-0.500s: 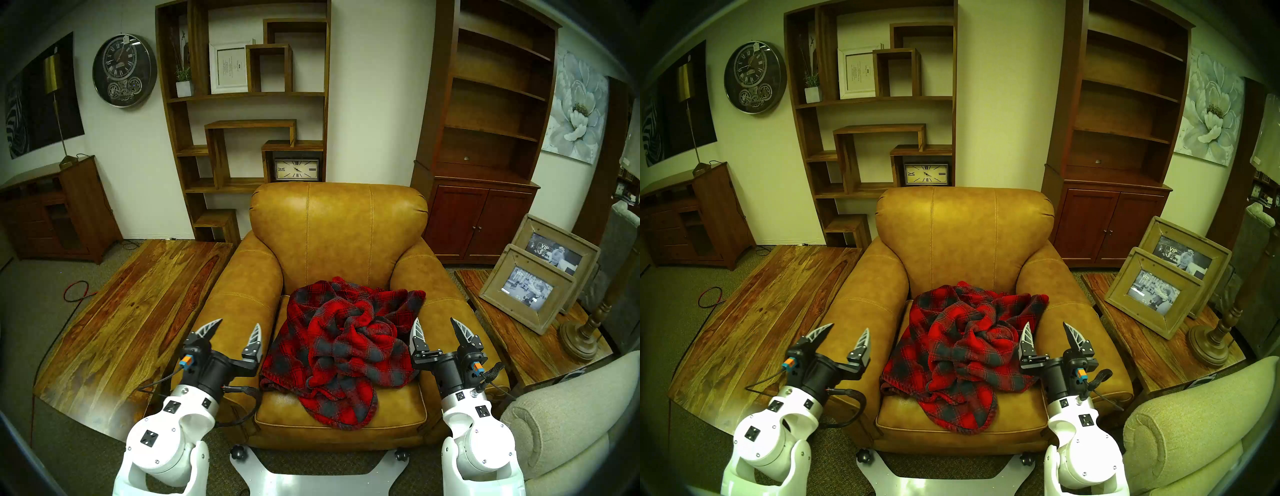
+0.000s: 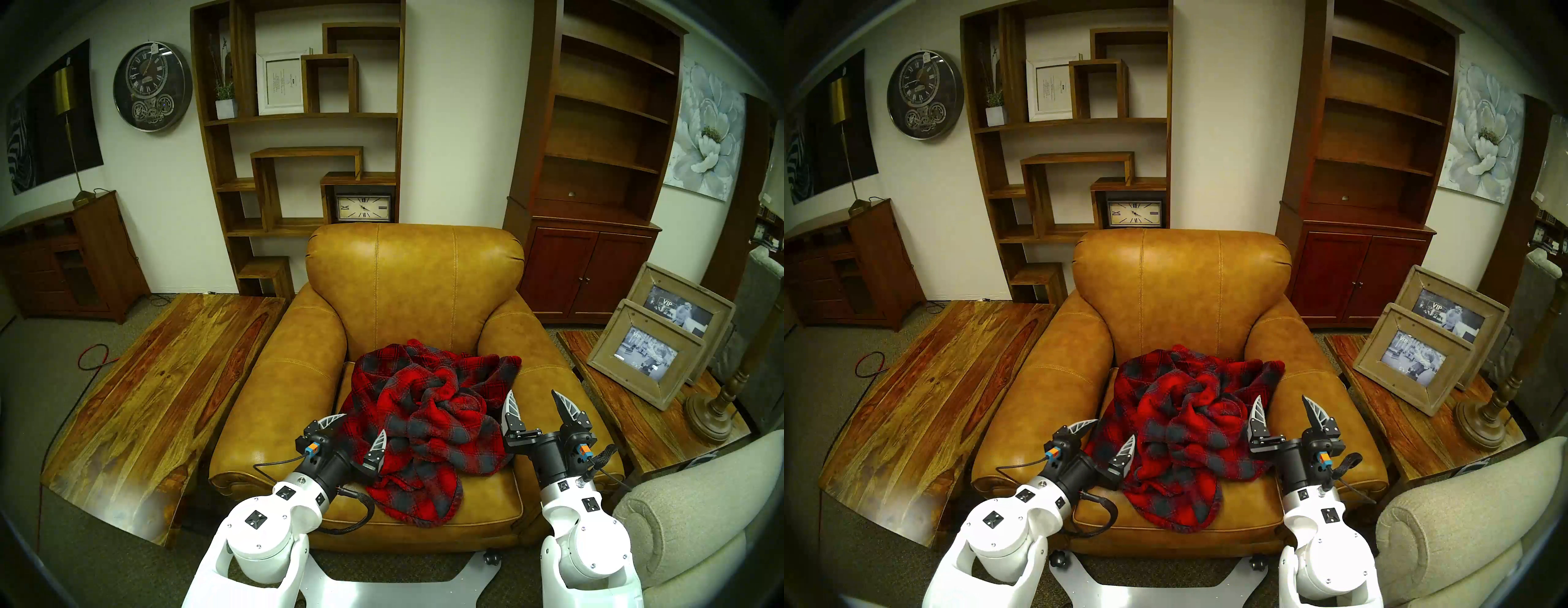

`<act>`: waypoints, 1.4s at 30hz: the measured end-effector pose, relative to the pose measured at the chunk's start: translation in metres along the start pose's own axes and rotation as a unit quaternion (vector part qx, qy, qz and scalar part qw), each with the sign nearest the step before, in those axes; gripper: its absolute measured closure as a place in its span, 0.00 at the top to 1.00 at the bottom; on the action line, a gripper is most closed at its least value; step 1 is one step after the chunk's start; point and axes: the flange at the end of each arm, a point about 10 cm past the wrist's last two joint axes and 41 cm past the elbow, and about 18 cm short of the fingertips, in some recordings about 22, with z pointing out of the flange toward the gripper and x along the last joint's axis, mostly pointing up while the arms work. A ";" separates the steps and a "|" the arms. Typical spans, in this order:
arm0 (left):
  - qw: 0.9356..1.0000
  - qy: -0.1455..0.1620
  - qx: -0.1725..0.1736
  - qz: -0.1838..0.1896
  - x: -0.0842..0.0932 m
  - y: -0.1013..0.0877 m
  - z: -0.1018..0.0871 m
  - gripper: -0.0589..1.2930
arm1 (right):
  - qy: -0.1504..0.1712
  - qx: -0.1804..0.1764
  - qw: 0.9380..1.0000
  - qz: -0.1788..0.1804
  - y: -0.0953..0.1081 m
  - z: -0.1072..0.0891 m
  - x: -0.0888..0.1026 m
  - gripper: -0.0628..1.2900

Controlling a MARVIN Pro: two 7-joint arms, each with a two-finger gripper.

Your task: Move the blanket from sofa and drape it over the sofa arm

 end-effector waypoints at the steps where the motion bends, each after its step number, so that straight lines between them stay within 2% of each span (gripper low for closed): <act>1: 1.000 -0.003 -0.003 0.002 -0.002 0.001 0.004 0.98 | 0.000 0.000 1.000 0.000 0.000 0.000 0.000 0.95; 7: 1.000 -0.008 -0.025 0.016 -0.007 0.008 0.024 0.98 | 0.000 0.000 1.000 0.000 0.000 0.000 0.000 0.95; 19: 0.998 -0.003 -0.051 0.037 -0.005 0.007 0.061 0.98 | -0.001 0.000 1.000 0.000 0.000 0.000 0.000 0.95; 25: 0.996 -0.009 -0.074 0.048 -0.003 0.017 0.079 0.98 | -0.001 0.000 1.000 0.000 0.000 0.000 0.000 0.95; 32: 0.991 -0.044 -0.111 0.062 -0.017 0.038 0.103 0.98 | -0.001 0.000 1.000 0.000 0.000 0.000 -0.001 0.95; 42: 0.982 -0.107 -0.129 0.084 -0.048 0.047 0.133 0.98 | -0.003 0.000 1.000 0.000 0.000 0.000 -0.003 0.95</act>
